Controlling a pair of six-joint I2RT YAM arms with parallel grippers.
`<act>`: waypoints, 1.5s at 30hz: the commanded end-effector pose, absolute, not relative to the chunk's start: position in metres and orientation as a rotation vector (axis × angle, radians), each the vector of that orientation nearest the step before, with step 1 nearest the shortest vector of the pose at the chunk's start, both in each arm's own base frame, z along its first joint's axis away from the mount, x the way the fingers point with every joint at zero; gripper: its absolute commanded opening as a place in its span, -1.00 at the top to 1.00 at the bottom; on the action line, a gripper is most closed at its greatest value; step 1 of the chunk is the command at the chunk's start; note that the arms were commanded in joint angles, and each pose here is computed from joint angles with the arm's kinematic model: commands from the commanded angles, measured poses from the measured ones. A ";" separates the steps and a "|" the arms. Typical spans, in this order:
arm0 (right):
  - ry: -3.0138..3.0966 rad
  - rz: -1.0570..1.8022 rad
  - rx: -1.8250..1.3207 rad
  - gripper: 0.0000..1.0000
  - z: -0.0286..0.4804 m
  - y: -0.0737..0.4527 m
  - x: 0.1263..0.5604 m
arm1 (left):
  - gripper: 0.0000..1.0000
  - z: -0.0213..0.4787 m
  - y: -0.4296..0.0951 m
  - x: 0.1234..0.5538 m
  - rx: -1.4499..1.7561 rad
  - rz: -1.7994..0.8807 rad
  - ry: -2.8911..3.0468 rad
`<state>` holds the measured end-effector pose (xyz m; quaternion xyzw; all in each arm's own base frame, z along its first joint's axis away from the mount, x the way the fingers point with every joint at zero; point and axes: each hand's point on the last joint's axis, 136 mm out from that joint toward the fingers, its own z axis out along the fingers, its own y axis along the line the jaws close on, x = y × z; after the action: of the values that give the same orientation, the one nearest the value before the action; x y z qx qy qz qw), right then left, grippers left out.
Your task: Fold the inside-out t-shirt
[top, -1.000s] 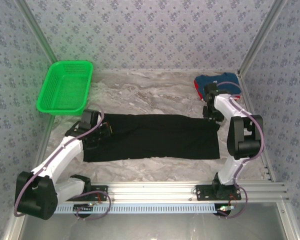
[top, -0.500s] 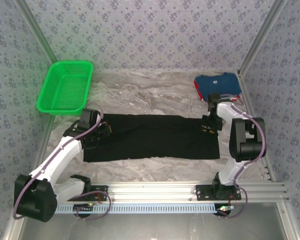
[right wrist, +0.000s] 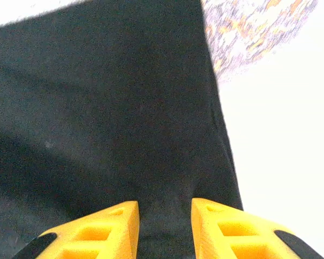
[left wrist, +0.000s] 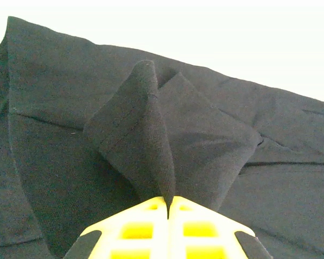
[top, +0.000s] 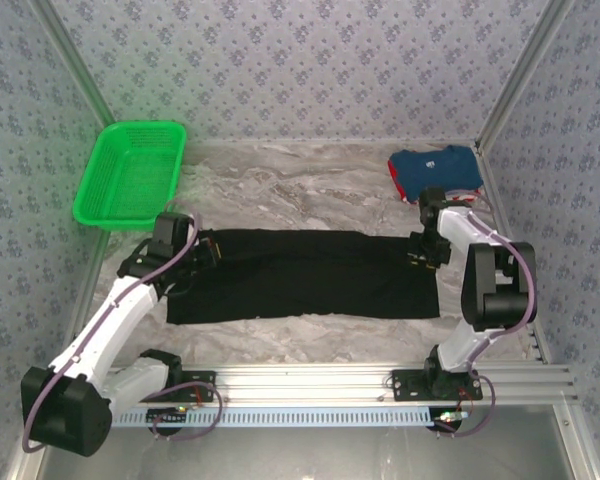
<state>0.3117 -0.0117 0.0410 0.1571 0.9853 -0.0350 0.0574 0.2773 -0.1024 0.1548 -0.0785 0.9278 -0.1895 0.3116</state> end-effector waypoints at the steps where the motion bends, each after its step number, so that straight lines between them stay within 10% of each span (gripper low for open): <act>1: 2.983 -0.160 0.538 0.33 0.036 -0.024 0.318 | 1.00 0.176 -0.103 0.277 -0.200 -0.532 2.407; 34: 2.950 -0.297 0.470 0.39 0.056 -0.043 0.362 | 1.00 0.229 -0.108 0.309 -0.316 -0.741 2.281; 45: 2.912 -0.075 0.313 0.25 0.082 0.012 0.350 | 0.99 0.160 -0.089 0.274 -0.332 -0.571 2.472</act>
<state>0.3571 -0.0033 0.0788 0.1263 0.9844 -0.0457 0.1140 0.2941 -0.0975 0.1876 -0.1226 0.9074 -0.2394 0.3230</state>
